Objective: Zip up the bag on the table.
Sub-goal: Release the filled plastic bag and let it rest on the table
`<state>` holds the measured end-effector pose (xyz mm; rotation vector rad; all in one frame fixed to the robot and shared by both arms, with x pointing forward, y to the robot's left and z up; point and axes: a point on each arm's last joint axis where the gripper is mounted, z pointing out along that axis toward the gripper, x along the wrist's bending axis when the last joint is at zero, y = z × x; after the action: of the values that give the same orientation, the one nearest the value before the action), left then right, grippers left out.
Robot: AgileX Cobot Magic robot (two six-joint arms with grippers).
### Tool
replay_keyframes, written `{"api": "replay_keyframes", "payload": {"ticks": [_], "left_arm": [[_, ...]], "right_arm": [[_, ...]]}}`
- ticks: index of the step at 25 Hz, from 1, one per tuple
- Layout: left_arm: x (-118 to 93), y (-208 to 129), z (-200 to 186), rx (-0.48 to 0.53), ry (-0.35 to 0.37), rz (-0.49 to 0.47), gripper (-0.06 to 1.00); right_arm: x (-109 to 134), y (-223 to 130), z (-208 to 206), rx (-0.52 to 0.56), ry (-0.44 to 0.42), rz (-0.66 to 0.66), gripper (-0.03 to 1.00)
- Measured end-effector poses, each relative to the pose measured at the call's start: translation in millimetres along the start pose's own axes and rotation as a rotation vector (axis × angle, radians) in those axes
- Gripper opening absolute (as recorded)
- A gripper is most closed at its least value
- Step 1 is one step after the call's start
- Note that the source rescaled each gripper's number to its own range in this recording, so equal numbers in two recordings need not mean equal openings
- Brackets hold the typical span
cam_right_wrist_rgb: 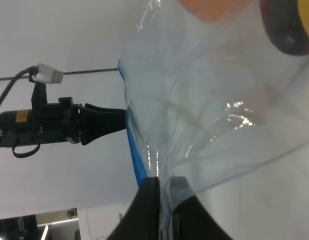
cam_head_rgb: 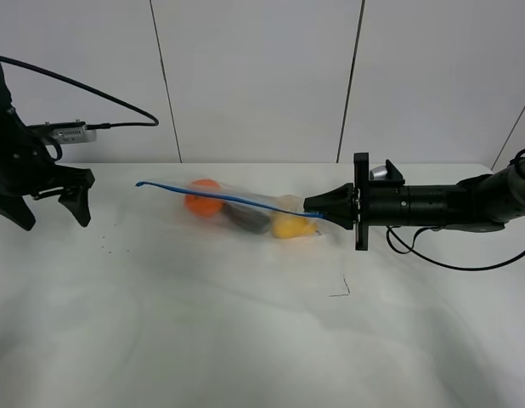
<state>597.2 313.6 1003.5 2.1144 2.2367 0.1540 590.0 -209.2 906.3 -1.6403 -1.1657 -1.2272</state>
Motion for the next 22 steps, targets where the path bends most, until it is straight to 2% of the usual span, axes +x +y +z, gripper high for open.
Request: {"api": "replay_keyframes", "payload": {"ticks": [5,9,13,17,22], "left_arm": [[-1,-11,-15,0.046,-0.015,-0.007,0.99],[0,-31,-32,0.022,-0.016,0.019,0.99],[2,-82,-40,0.047,-0.016,0.033,0.99],[4,-150,-36,0.08,-0.016,0.034,0.99],[5,-218,-22,-0.015,-0.017,0.033,0.99]], "right_arm": [[-1,-1,0,0.009,-0.007,-0.004,0.0],[-1,-1,0,0.011,-0.008,-0.005,0.0],[-1,-1,0,0.011,-0.008,-0.005,0.0],[-1,-1,0,0.011,-0.008,-0.005,0.0],[-1,-1,0,0.011,-0.008,-0.005,0.0]]}}
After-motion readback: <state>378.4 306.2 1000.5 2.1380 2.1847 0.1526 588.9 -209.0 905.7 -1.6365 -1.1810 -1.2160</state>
